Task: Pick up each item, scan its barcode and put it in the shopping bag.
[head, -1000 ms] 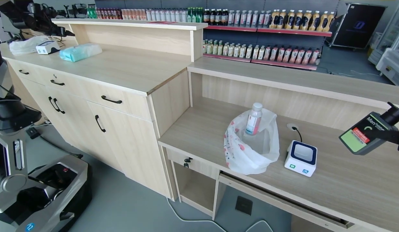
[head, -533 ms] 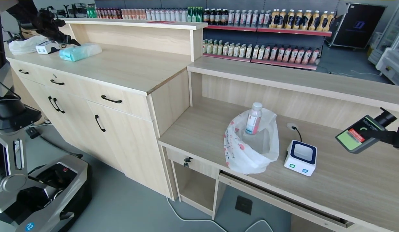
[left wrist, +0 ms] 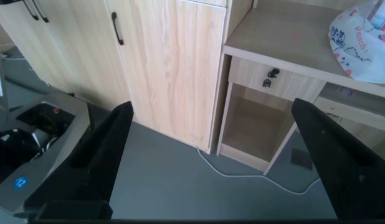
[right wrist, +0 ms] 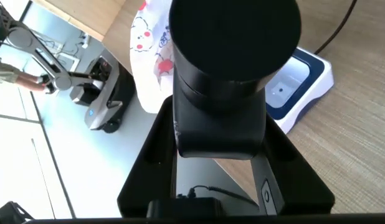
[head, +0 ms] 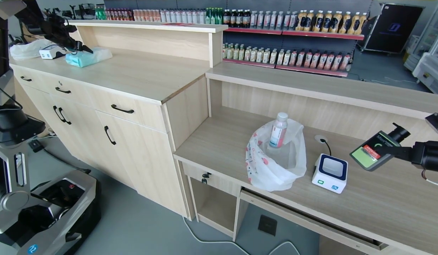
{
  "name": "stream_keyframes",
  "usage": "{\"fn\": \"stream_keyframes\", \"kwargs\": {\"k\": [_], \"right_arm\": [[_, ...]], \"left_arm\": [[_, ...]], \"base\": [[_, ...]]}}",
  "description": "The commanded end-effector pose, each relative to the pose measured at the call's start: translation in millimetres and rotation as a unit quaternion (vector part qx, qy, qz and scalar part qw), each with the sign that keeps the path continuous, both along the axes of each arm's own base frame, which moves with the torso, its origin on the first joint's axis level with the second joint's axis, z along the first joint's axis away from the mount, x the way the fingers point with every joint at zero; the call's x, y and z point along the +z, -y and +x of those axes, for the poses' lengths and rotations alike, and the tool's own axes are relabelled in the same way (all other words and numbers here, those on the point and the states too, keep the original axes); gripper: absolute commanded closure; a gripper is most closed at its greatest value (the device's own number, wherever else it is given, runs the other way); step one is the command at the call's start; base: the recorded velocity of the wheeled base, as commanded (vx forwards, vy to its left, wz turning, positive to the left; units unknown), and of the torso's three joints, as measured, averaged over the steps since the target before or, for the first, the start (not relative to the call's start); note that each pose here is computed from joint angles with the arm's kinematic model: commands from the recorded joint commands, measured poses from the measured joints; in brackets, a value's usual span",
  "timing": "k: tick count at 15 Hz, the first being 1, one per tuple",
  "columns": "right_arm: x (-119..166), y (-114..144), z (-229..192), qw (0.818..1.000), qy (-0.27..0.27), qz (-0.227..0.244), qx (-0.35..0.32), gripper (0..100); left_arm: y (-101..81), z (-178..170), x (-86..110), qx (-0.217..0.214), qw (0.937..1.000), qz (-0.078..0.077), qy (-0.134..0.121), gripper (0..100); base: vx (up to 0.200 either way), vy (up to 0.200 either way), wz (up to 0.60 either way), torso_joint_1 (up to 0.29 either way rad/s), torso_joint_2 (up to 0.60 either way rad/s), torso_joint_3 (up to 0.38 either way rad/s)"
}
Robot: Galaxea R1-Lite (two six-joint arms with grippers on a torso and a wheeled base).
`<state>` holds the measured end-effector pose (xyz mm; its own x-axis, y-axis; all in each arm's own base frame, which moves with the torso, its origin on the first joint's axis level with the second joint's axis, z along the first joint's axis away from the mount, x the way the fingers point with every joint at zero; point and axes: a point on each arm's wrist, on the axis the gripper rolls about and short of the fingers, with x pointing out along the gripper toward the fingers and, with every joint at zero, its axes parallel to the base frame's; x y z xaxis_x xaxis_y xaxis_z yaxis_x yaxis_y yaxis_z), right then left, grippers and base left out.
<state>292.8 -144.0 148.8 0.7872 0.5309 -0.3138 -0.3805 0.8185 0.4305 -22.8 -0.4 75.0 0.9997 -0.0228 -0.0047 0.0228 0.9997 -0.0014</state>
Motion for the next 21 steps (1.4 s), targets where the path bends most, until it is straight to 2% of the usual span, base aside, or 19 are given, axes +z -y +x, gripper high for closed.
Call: {"fn": "stream_keyframes", "kwargs": {"k": [1,4,6,9,17,21], "right_arm": [[-5,-4,5,1.0,-0.004,0.001,0.011,100],[-12,-6,10,1.0,-0.007,-0.003,0.02,100],[-24,-3,18,0.999,0.007,-0.03,0.036,100],[-35,-1,23,0.998,0.008,-0.043,0.046,100],[-51,-2,46,0.992,0.039,-0.091,0.082,100],[-56,-4,55,0.991,0.041,-0.094,0.089,100]], "left_arm": [[0.0,0,0.0,0.0,1.0,0.0,-0.001,0],[0.0,0,0.0,0.0,1.0,0.0,-0.001,0],[0.0,0,0.0,0.0,1.0,0.0,-0.001,0],[0.0,0,0.0,0.0,1.0,0.0,-0.001,0],[0.0,0,0.0,0.0,1.0,0.0,-0.001,0],[0.0,0,0.0,0.0,1.0,0.0,-0.001,0]], "base": [[0.0,0.0,0.0,0.0,0.0,0.0],[0.0,0.0,0.0,0.0,0.0,0.0],[0.0,0.0,0.0,0.0,0.0,0.0],[0.0,0.0,0.0,0.0,0.0,0.0],[0.0,0.0,0.0,0.0,0.0,0.0],[0.0,0.0,0.0,0.0,0.0,0.0]]}}
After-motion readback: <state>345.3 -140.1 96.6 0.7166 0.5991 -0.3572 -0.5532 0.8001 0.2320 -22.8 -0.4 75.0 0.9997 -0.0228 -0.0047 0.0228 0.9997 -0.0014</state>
